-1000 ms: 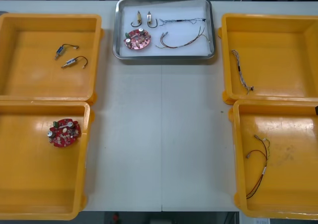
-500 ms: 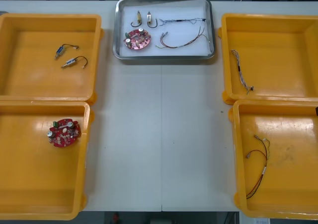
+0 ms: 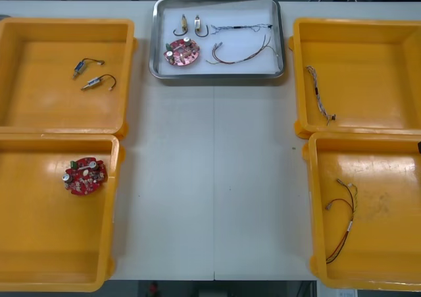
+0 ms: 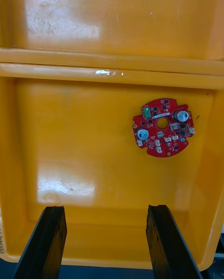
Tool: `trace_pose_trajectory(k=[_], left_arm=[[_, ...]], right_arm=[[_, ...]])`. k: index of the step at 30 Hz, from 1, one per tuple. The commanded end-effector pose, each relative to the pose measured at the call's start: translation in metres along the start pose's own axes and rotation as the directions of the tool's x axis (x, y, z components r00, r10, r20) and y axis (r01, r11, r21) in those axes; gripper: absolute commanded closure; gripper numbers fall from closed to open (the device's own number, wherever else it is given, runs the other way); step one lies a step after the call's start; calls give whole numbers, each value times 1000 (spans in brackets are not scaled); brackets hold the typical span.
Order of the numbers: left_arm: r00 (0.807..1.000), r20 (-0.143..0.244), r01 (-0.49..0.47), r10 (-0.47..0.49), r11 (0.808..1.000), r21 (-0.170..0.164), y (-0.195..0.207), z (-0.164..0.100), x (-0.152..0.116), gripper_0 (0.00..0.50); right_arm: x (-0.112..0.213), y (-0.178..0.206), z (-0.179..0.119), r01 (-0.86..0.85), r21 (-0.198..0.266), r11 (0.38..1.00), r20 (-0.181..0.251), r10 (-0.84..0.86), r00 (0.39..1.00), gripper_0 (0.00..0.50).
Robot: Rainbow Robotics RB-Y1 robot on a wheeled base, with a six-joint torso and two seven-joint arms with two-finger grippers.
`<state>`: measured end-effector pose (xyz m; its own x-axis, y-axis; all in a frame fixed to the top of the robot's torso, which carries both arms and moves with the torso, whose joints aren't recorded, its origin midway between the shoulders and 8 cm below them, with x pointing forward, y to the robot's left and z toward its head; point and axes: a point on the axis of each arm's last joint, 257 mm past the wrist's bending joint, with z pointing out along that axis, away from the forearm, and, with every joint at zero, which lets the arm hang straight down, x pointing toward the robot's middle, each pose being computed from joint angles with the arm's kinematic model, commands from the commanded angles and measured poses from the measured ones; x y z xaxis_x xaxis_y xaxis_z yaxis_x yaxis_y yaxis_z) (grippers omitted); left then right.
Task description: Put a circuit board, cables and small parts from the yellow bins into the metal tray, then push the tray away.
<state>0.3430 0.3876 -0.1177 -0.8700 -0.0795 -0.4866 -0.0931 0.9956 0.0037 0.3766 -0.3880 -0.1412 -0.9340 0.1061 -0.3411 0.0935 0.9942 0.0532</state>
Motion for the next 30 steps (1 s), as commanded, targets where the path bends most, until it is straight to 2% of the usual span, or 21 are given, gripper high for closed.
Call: trace_pose_trajectory(k=[1, 30], left_arm=[[999, 30, 25, -23, 998, -55, 13, -13, -7, 0], [999, 30, 25, -23, 998, -55, 13, -13, -7, 0]], right_arm=[[-4, -12, -16, -24, 35, 999, 29, 23, 999, 0], [-4, -12, -16, -24, 35, 999, 29, 23, 999, 0]])
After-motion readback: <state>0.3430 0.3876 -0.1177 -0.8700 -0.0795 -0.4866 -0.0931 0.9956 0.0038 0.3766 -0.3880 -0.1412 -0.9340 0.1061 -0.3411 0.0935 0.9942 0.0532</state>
